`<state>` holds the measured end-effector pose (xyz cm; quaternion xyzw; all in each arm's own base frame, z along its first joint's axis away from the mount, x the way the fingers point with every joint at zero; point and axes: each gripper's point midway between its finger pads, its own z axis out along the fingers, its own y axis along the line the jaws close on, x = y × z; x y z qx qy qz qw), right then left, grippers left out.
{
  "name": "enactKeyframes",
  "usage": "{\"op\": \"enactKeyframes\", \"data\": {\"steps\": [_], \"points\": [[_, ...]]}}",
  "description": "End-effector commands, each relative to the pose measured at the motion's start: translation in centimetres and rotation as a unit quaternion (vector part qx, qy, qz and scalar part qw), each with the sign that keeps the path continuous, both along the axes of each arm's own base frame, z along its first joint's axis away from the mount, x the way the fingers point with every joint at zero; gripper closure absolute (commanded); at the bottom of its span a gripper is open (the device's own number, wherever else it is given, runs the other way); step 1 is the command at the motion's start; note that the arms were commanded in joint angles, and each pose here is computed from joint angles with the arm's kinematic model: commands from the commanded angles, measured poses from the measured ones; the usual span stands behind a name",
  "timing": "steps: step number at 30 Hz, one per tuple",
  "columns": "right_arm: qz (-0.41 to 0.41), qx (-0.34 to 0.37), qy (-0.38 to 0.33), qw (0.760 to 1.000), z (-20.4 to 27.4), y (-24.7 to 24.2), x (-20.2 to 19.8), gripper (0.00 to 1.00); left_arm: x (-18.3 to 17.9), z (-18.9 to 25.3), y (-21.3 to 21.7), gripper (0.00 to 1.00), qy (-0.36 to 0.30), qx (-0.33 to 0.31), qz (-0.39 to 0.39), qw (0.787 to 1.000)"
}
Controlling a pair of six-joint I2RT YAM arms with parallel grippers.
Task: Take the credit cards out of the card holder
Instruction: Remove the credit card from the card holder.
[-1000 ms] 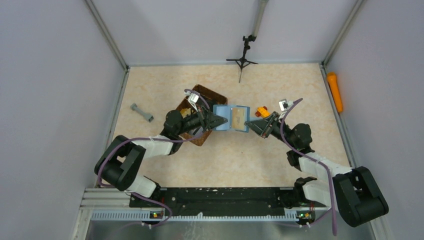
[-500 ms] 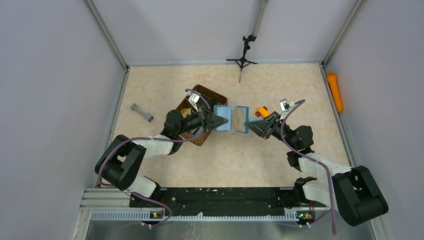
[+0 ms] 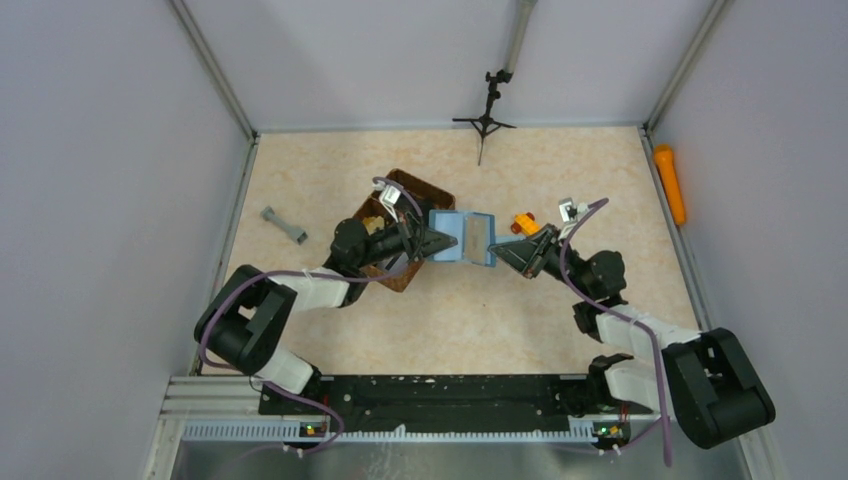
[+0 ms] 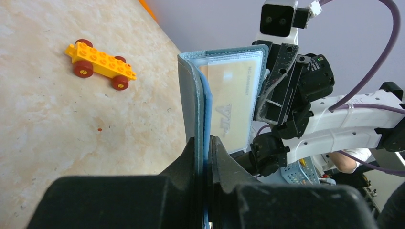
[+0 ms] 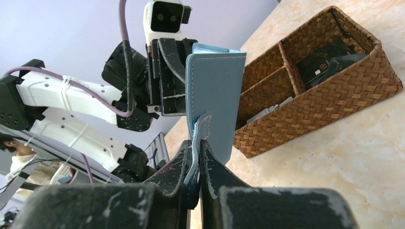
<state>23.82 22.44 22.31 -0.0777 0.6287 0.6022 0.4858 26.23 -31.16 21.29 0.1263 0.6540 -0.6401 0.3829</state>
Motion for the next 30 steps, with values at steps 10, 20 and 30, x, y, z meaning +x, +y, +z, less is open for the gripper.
{"op": "enactKeyframes", "data": {"steps": [10,20,30], "points": [[-0.064,-0.073,0.042,0.994,-2.8,-0.8,3.6,0.98,-0.6,1.6,-2.1,1.00,-0.031,-0.006,-0.044,0.999],[-0.036,-0.067,0.055,0.996,-3.5,0.0,3.6,0.75,-0.7,0.6,-3.4,1.00,-0.042,0.046,-0.036,0.997],[-0.019,-0.057,0.055,0.997,-3.4,0.4,3.3,0.55,-0.4,0.1,-3.5,1.00,-0.035,0.060,-0.031,0.997]]}}
